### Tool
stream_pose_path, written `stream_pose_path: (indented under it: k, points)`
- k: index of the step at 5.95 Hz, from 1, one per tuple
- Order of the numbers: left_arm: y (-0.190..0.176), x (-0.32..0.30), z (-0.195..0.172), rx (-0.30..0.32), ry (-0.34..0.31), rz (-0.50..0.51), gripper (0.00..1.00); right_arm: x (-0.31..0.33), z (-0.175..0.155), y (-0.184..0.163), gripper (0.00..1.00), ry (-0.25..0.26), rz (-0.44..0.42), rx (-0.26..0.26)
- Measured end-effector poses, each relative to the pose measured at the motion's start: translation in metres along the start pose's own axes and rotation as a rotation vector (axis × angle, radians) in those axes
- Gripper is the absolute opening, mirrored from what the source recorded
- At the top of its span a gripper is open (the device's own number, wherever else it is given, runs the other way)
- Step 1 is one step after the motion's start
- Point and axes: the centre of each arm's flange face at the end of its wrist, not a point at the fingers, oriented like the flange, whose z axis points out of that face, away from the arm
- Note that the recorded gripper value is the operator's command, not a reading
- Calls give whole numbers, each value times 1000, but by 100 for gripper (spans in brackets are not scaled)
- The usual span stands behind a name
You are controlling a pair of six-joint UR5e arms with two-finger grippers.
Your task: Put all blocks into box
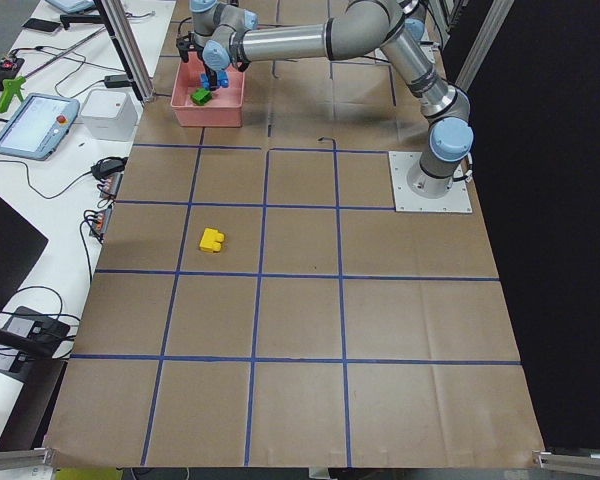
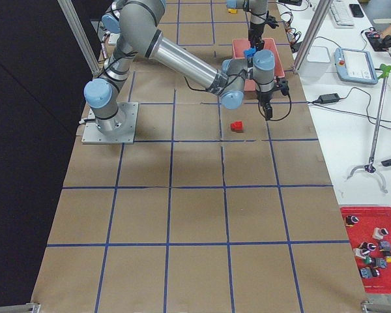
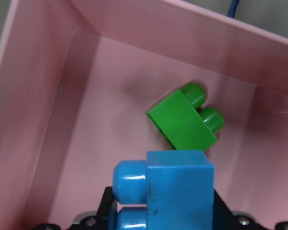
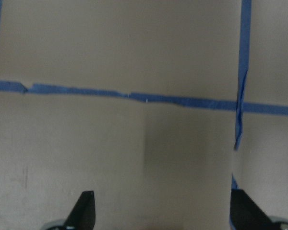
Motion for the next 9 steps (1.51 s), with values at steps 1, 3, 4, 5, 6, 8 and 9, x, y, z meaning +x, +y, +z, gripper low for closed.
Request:
stream_pose_path:
  k: [1,3,4,5,6,8,9]
  points:
    - [-1,0,-20,22,12,4,99,-4,11,22,100,-3,5,-39]
    - [-7,-29,-101,54,22,32,99,-8,13,42,100,2,8,-78]
    - [-16,-67,-144,32,-4,77,99,-9,16,48,99,10,9,-92]
    - [-23,-110,-179,3,-29,130,99,-9,19,53,99,14,10,-100]
    - [-18,-146,-204,-29,-46,176,99,-9,23,53,51,14,11,-103]
    - [3,-232,-230,-75,-69,281,99,-9,24,53,5,10,18,-109]
    - [-6,-299,-233,-90,-72,319,99,-9,24,54,3,6,20,-110]
